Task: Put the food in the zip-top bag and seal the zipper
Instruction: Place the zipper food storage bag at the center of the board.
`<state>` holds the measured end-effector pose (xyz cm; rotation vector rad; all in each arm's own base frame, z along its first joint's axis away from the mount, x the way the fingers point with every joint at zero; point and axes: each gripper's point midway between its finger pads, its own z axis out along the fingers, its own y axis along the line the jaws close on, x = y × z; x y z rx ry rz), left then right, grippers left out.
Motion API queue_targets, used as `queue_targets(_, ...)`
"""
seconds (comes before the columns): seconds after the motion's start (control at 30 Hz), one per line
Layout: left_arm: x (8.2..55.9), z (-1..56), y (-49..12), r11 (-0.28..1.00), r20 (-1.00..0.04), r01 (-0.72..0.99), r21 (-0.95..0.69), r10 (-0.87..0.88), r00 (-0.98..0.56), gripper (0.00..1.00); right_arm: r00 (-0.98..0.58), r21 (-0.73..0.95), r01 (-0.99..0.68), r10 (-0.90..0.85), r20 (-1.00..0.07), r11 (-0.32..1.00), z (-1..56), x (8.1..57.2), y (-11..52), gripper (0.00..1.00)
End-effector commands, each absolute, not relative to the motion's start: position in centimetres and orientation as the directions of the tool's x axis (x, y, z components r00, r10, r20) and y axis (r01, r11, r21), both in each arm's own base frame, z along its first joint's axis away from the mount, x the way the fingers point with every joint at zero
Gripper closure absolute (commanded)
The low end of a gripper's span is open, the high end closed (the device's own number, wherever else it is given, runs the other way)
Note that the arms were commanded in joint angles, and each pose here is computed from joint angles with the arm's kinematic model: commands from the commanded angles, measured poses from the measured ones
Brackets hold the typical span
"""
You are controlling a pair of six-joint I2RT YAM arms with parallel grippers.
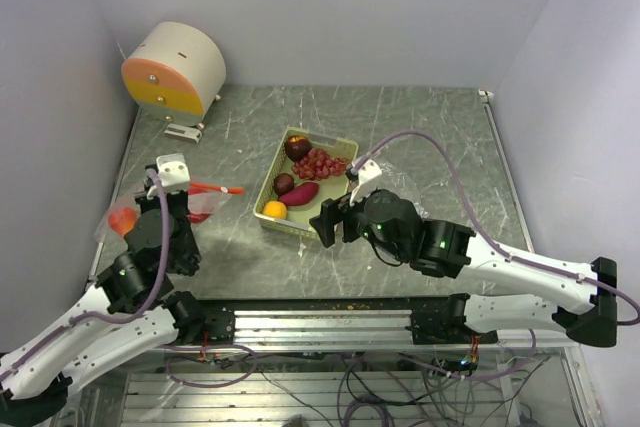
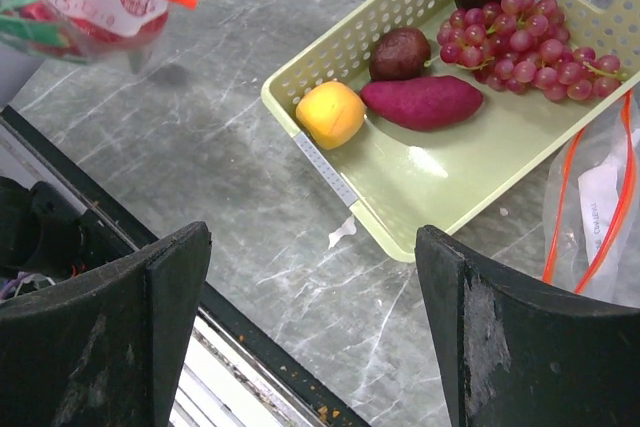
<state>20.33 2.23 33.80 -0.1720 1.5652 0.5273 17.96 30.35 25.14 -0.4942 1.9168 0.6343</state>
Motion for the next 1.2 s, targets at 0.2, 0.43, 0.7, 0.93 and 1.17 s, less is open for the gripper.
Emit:
queue_targets(0.2, 20.9, 31.7, 3.4, 0.838, -0.991, -0.53, 0.13, 0.105, -0.078, 0.57, -0.46, 0.25, -0.61, -0.079, -0.884, 0.752, 22.9, 18.2, 29.5, 0.15)
queue_targets(0.43, 21.3, 33.0, 2.1, 0.896, -0.992, -0.428, 0.116, 0.085, -0.091, 0.0, -0.474, 0.239, -0.559, -0.069, -0.878, 0.794, 22.4, 19.0, 27.7, 0.06)
queue_targets(0.7, 20.7, 37.1, -1.8, 0.997, -1.0, -0.081, -0.007, -0.007, 0.004, 0.0, -0.548, 0.162, -0.386, -0.084, -0.832, 0.908, 19.5, 22.9, 25.4, 0.0)
queue_targets(0.93, 19.8, 38.5, -7.0, 0.968, -0.996, 0.243, -0.055, -0.07, 0.056, 0.0, -0.643, 0.171, -0.2, 0.002, -0.766, 0.965, 16.6, 27.2, 21.6, 0.0)
queue_targets(1.17, 19.9, 35.6, -12.0, 0.898, -0.998, 0.437, -0.057, -0.058, -0.012, 0.02, -0.699, 0.187, -0.15, 0.03, -0.714, 0.971, 13.7, 30.0, 20.3, 0.03)
